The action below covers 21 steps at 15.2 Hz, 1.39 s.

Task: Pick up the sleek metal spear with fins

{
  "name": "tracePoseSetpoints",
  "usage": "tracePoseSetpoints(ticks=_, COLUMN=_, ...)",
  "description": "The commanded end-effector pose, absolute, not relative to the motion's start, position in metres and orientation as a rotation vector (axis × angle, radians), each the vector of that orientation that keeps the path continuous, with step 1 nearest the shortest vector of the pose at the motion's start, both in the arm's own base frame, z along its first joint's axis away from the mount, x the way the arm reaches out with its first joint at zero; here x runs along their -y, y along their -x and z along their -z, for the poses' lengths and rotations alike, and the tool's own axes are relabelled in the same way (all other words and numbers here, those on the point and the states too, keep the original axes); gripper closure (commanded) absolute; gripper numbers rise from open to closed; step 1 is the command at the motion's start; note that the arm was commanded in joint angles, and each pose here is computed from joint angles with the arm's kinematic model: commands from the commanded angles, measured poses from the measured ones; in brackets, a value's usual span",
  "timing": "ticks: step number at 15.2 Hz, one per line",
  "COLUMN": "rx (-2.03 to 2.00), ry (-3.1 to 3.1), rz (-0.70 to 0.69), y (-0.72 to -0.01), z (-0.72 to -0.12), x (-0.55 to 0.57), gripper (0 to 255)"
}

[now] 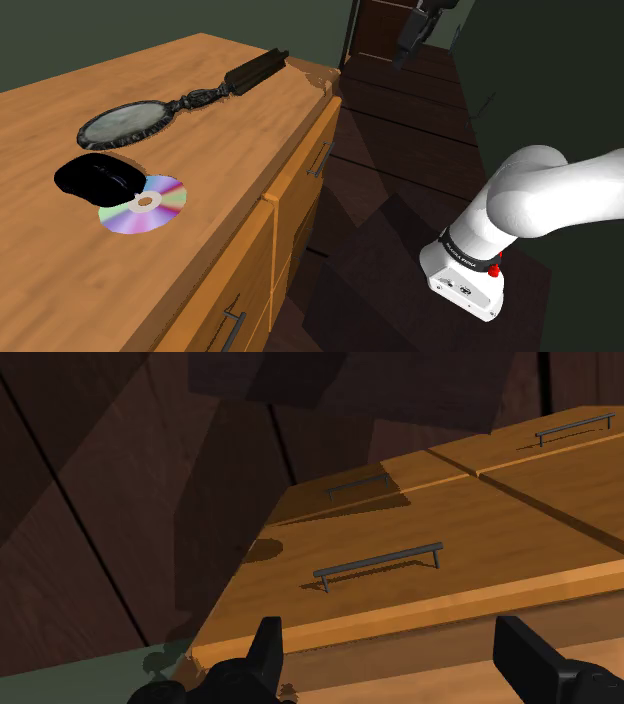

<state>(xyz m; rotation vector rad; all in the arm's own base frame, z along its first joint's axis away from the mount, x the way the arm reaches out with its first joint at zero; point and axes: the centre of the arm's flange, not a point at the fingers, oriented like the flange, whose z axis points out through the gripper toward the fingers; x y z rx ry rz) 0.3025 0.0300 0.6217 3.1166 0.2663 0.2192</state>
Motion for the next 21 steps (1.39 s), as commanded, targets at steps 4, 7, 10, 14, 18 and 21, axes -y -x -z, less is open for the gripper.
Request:
tracePoseSetpoints(ticks=4, rx=-0.062, ry=-3.132, rz=-0.201, y=-0.327, z=-0.614, x=-0.062, gripper=0)
tracePoseSetpoints(ticks=7, rx=0.144, ry=-3.134, rz=-0.182, y=-0.355, z=-0.606, x=-0.091, gripper=0)
tracePoseSetpoints(ticks=10, rx=0.349, ry=-3.123, rz=-0.163, y=-0.387, z=-0.598, x=-0.116, gripper=0)
tracePoseSetpoints(ticks=14, rx=0.621, ry=-3.087, rz=-0.135, y=-0.434, z=-0.587, x=-0.143, gripper=0)
tracePoseSetpoints(ticks=18, rx=0.889, ry=-3.026, rz=-0.107, y=-0.484, z=-0.576, x=-0.162, gripper=0)
tracePoseSetpoints(ticks=21, rx=1.086, ry=-2.966, rz=-0.085, y=-0.524, z=-0.567, x=-0.170, gripper=0)
